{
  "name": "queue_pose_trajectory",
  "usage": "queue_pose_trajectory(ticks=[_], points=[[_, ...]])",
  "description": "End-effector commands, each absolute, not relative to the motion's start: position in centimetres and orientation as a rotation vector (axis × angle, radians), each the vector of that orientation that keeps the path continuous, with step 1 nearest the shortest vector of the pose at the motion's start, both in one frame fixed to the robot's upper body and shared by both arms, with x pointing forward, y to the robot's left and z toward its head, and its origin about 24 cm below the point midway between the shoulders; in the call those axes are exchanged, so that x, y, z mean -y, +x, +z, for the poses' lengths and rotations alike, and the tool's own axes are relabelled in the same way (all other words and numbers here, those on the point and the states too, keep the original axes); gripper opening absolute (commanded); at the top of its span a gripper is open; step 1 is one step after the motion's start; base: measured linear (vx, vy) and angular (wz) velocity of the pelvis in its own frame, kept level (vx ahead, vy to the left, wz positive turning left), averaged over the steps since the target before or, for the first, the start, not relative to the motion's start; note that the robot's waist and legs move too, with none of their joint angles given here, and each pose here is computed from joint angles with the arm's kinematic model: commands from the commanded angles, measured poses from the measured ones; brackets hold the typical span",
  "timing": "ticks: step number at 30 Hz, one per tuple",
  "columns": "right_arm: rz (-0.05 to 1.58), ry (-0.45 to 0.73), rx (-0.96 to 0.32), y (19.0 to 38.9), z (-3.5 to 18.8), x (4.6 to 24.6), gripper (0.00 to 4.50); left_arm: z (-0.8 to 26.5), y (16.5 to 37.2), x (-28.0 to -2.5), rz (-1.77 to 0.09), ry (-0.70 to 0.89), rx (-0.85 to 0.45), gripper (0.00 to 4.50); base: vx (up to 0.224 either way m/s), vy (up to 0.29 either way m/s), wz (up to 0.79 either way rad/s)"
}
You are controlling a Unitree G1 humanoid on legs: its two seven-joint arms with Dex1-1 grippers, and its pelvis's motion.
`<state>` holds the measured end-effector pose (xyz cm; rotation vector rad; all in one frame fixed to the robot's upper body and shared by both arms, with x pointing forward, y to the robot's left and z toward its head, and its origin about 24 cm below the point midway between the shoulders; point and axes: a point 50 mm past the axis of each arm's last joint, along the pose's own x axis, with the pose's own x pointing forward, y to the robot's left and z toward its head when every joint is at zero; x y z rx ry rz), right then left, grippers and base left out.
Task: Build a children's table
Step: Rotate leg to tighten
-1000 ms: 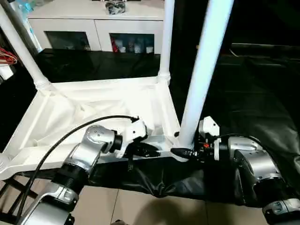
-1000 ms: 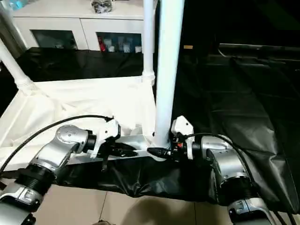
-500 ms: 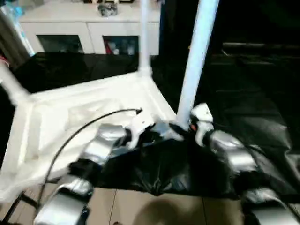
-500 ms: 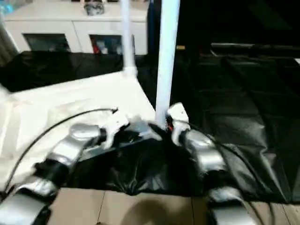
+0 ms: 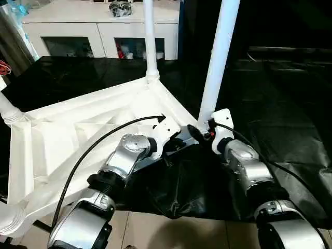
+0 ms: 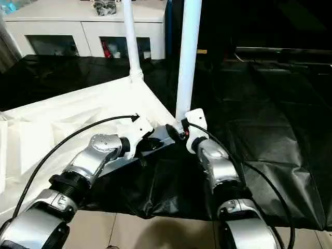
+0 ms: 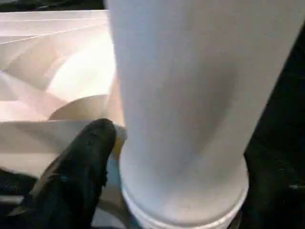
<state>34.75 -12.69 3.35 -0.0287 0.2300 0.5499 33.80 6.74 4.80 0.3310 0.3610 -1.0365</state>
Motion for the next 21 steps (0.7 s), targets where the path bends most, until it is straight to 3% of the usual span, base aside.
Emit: queue_pose_trajectory(ticks=[1,5,12,19,21], points=[[0.683,-0.025,-0.267,33.8,2.4,11.0,4.08,6.8,33.5,-4.9,-1.139,0.309,-0.216,0.00,0.000,0.000,0.00],[0.773,-0.105,-0.237,33.4,2.9,12.6,4.40,6.6,32.8,-5.8,-1.206,0.291,-0.212,0.00,0.000,0.000,0.00],[0.970,-0.081,-0.211,31.8,4.1,14.3,4.40,6.5,32.0,-7.3,-1.309,0.298,-0.230,0.00,0.000,0.000,0.00],[1.121,-0.077,-0.256,30.4,4.0,14.9,4.40,6.6,31.2,-8.2,-1.391,0.290,-0.244,0.00,0.000,0.000,0.00],[1.161,-0.072,-0.269,30.0,4.0,15.0,4.08,6.7,31.1,-8.6,-1.414,0.293,-0.254,0.00,0.000,0.000,0.00]])
